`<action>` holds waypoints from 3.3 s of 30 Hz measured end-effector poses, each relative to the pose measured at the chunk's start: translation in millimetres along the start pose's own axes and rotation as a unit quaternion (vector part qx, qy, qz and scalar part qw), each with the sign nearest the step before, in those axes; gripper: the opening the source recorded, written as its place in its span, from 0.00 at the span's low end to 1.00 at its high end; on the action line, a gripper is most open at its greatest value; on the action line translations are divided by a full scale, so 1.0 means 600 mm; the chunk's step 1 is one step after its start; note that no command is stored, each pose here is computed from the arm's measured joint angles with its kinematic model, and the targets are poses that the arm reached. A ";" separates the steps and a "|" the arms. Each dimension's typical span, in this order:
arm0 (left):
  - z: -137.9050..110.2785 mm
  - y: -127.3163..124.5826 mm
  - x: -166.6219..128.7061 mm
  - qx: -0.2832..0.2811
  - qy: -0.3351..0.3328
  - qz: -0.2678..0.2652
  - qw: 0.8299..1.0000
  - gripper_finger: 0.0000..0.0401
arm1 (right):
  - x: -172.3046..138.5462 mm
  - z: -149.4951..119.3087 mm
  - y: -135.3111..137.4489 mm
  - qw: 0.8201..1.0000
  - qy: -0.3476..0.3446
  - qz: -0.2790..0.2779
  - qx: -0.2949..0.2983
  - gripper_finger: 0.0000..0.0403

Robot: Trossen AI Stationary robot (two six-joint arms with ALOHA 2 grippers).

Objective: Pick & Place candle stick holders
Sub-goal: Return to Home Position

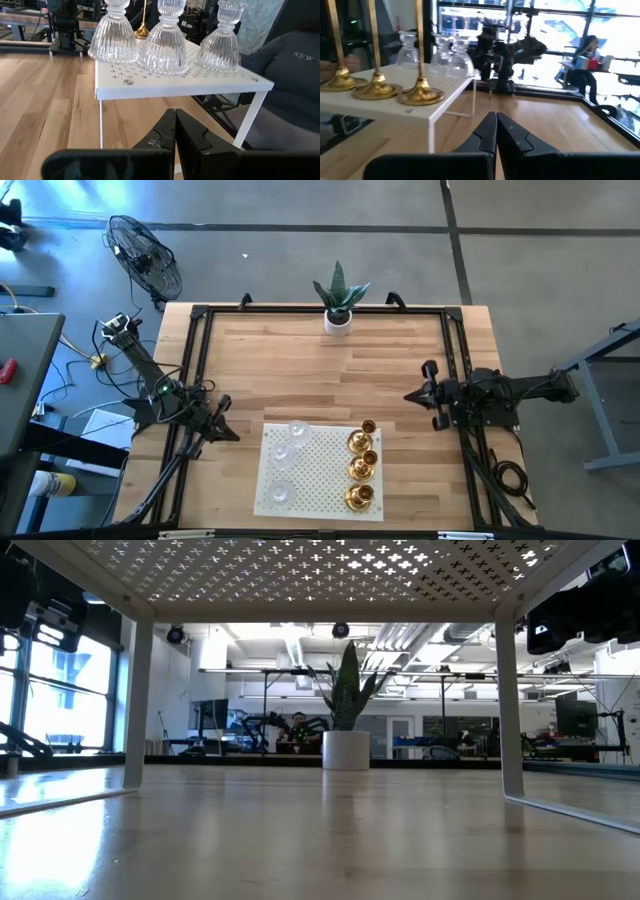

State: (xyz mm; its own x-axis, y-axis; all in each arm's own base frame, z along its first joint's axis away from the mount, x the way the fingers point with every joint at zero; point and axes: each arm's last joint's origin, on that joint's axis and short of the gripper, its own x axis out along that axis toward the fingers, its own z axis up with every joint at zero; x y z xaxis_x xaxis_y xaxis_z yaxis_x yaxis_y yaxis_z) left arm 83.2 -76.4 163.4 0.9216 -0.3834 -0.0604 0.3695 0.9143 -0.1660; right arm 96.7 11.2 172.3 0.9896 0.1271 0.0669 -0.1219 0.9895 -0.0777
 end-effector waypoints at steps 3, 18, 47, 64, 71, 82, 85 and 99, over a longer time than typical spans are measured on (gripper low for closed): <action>0.001 0.000 -0.001 0.012 -0.003 0.002 1.000 0.00 | 0.000 0.000 -0.002 1.000 0.002 -0.017 0.015 0.00; 0.017 0.006 -0.013 0.068 -0.054 0.029 0.996 0.00 | 0.000 -0.001 -0.002 1.000 0.003 -0.019 0.012 0.00; 0.043 0.016 -0.036 0.146 -0.059 0.056 0.986 0.00 | 0.000 -0.001 -0.002 1.000 0.003 -0.018 0.012 0.00; 0.037 0.052 -0.019 0.112 -0.102 0.002 0.988 0.00 | 0.000 -0.002 -0.002 1.000 0.006 -0.018 0.012 0.00; 0.037 0.081 -0.019 0.087 -0.087 0.021 0.992 0.00 | 0.000 -0.003 -0.001 1.000 0.010 -0.017 0.012 0.00; 0.036 0.093 -0.020 0.072 -0.085 0.059 0.992 0.00 | 0.000 -0.003 -0.001 1.000 0.010 -0.017 0.012 0.00; 0.036 0.093 -0.020 0.060 -0.088 0.064 0.992 0.00 | 0.000 -0.003 -0.001 1.000 0.010 -0.017 0.012 0.00; 0.028 0.106 -0.022 0.028 -0.070 0.187 0.979 0.00 | 0.000 -0.003 -0.001 1.000 0.010 -0.017 0.012 0.00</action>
State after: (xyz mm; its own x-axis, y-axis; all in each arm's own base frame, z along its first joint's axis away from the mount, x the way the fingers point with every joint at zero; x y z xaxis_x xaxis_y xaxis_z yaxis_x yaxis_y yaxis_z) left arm 96.7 -10.8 170.3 0.9995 -0.0026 0.0301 0.0057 0.9947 -0.1030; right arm 97.0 10.2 170.5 0.9946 0.0913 0.0491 -0.0888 0.9947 -0.0513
